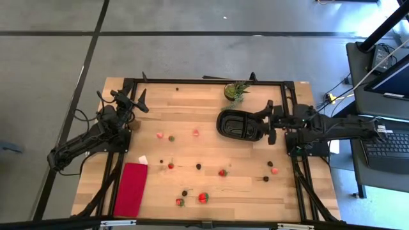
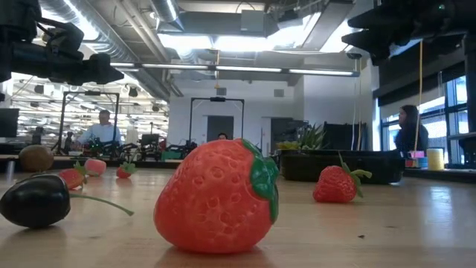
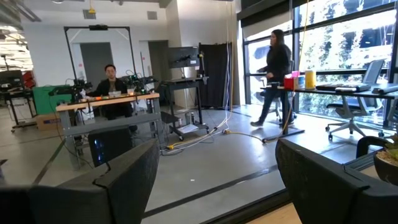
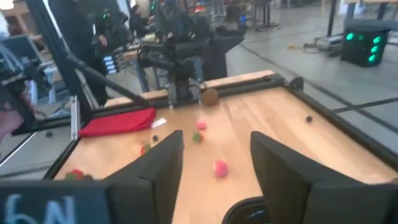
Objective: Pick and placing Produce into tupperware
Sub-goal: Put the blackberry into the of the black bin
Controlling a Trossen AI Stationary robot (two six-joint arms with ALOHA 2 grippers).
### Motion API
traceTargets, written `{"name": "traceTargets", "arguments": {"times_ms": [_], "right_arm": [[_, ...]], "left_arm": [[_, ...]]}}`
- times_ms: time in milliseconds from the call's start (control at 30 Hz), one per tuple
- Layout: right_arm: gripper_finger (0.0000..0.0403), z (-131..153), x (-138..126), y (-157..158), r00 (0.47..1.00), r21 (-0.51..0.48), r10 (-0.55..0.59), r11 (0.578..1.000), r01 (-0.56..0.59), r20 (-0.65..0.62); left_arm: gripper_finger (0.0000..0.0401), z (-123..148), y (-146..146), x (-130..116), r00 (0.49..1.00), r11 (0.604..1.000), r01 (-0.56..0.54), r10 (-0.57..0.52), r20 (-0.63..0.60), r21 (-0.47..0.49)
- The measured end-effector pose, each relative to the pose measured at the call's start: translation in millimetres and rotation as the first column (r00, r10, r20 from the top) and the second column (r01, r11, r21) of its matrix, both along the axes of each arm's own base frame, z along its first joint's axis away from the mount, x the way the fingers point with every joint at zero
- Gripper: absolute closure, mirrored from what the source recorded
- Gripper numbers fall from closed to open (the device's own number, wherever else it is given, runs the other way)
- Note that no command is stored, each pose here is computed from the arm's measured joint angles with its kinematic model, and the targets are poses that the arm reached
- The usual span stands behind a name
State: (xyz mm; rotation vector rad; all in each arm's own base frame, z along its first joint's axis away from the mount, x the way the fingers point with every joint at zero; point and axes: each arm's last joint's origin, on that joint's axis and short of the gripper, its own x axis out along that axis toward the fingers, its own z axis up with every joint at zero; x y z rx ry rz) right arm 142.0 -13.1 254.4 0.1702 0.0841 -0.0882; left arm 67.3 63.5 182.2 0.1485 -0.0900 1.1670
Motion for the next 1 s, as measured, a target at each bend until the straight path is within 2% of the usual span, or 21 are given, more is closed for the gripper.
{"name": "traceTargets", "arguments": {"times_ms": [167, 300, 500, 700, 767, 833, 900, 1000], "right_arm": [[0.0120, -1.3, 1.6, -0.2, 1.000, 0.030, -0.004, 1.000, 0.004, -0.008], [0.0079, -1.2, 1.6, -0.2, 1.000, 0.037, -0.004, 0.999, 0.005, -0.006], [0.0066, -4.3, 2.2, -1.5, 0.998, 0.141, -0.057, 0.988, 0.061, -0.031], [0.0066, -6.5, 12.9, -2.8, 0.967, 0.231, -0.073, 0.964, 0.131, -0.245], [0.0066, -1.3, 18.5, -4.1, 0.929, 0.275, -0.102, 0.939, 0.209, -0.357], [0.0066, 3.5, 23.4, -4.8, 0.861, 0.313, -0.113, 0.902, 0.299, -0.495], [0.0066, 7.9, 26.4, -5.0, 0.763, 0.327, -0.112, 0.857, 0.399, -0.637], [0.0066, 8.1, 29.5, -4.5, 0.576, 0.298, -0.088, 0.786, 0.541, -0.813]], "left_arm": [[0.0086, 0.1, 0.0, 0.0, 1.000, 1.000, 0.000, 0.000, 0.001, 0.000], [0.0086, 0.0, 0.0, 0.0, 1.000, 1.000, 0.000, 0.000, 0.001, 0.000], [0.0086, 0.1, 0.0, 0.0, 1.000, 1.000, 0.000, 0.000, 0.002, 0.000], [0.0086, 0.0, 0.0, 0.0, 1.000, 1.000, 0.000, 0.000, 0.003, -0.001], [0.0086, 0.0, 0.0, 0.0, 1.000, 1.000, 0.000, 0.000, 0.003, -0.001], [0.0086, 0.0, 0.0, 0.0, 1.000, 1.000, 0.000, 0.000, 0.003, -0.001], [0.0086, 0.1, 0.0, 0.0, 1.000, 1.000, 0.000, 0.000, 0.003, -0.001], [0.0086, -0.1, 0.0, 0.0, 1.000, 1.000, 0.000, 0.000, 0.003, -0.001]]}}
